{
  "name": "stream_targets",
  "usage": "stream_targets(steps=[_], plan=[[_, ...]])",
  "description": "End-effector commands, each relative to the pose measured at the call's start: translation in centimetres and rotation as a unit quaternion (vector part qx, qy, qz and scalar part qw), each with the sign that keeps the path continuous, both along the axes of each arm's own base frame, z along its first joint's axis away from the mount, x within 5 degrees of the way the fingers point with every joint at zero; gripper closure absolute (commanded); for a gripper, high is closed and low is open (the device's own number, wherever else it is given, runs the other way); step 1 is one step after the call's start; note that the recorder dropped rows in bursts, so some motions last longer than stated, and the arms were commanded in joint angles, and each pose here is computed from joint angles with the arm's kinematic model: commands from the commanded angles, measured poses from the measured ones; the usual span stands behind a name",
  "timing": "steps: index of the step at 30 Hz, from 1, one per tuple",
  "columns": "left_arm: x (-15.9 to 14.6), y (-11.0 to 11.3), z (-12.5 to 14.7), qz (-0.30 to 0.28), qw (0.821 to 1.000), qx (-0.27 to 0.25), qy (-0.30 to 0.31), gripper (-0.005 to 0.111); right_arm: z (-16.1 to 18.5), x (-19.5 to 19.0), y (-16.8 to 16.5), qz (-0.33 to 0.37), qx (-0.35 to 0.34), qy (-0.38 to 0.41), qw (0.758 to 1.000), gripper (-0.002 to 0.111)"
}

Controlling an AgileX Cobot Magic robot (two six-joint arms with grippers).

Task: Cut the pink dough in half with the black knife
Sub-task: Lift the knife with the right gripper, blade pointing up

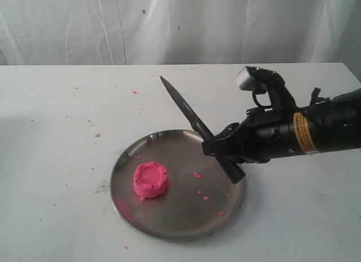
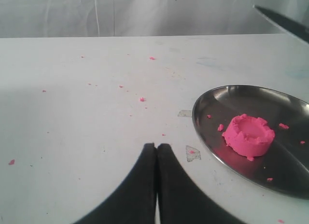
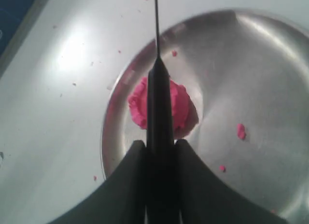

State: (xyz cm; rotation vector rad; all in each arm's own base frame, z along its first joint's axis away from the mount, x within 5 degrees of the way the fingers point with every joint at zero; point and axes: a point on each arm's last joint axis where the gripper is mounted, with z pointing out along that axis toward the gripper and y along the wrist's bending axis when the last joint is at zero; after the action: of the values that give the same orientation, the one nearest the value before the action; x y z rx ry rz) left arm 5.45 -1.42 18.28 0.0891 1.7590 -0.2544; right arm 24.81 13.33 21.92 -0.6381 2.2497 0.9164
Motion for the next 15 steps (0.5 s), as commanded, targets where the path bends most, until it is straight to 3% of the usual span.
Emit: stream_targets(steps=[1, 8, 15], plan=[[0.0, 0.0, -0.1, -0.003, 1.000, -0.001, -0.002, 0.107, 2.5, -2.2, -0.1, 0.058, -0.025, -0.116, 0.991, 0.099], [0.0, 0.0, -0.1, -0.003, 1.000, -0.001, -0.002, 0.107, 3.3, -5.5, -0.6, 0.095, -0.036, -0.176, 0.979, 0.099], [0.0, 0.0, -0.1, -0.003, 1.000, -0.001, -0.002, 0.107, 4.3, -7.1, -0.6, 0.086, -0.051, -0.225, 0.969, 0.099]])
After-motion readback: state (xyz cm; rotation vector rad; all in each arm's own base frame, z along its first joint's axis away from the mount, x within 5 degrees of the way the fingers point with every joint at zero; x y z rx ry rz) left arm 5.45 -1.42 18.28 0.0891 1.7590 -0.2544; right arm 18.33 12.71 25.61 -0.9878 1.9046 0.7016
